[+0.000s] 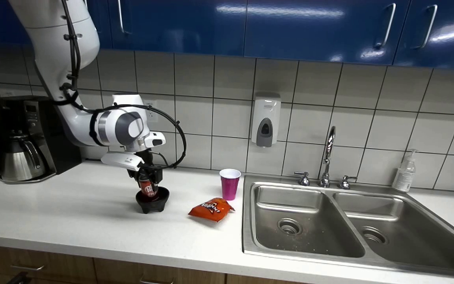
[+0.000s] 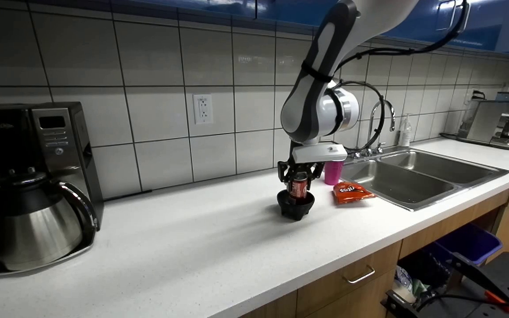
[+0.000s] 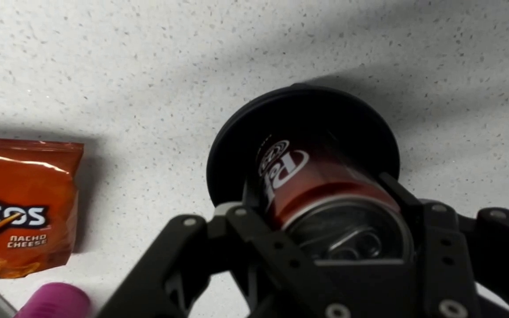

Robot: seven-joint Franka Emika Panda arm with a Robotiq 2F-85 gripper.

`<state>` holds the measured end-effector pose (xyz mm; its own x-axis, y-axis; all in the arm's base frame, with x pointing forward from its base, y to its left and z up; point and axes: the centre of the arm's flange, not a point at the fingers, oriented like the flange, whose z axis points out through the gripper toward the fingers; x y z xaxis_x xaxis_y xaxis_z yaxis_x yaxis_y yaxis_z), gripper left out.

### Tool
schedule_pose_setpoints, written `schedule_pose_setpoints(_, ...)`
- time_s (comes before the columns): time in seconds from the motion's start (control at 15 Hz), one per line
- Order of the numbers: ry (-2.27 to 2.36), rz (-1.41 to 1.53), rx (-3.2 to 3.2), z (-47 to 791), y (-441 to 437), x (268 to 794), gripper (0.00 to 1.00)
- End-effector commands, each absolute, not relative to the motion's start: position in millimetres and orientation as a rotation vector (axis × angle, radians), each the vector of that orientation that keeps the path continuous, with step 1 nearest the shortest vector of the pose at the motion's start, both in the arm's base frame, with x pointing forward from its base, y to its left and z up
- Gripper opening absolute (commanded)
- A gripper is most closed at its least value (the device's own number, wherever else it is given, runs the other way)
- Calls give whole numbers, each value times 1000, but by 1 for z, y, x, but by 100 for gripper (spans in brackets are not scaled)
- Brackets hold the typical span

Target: Put the red can in the black bowl.

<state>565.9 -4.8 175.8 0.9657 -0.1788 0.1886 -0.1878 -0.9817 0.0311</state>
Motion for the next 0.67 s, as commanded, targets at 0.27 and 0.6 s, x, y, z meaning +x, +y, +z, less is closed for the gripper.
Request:
schedule_pose_setpoints(0.27, -327, 239, 3040, 165, -9, 579, 39)
schedule_pose_setpoints(0.6, -333, 216, 3037, 158, -9, 581, 39)
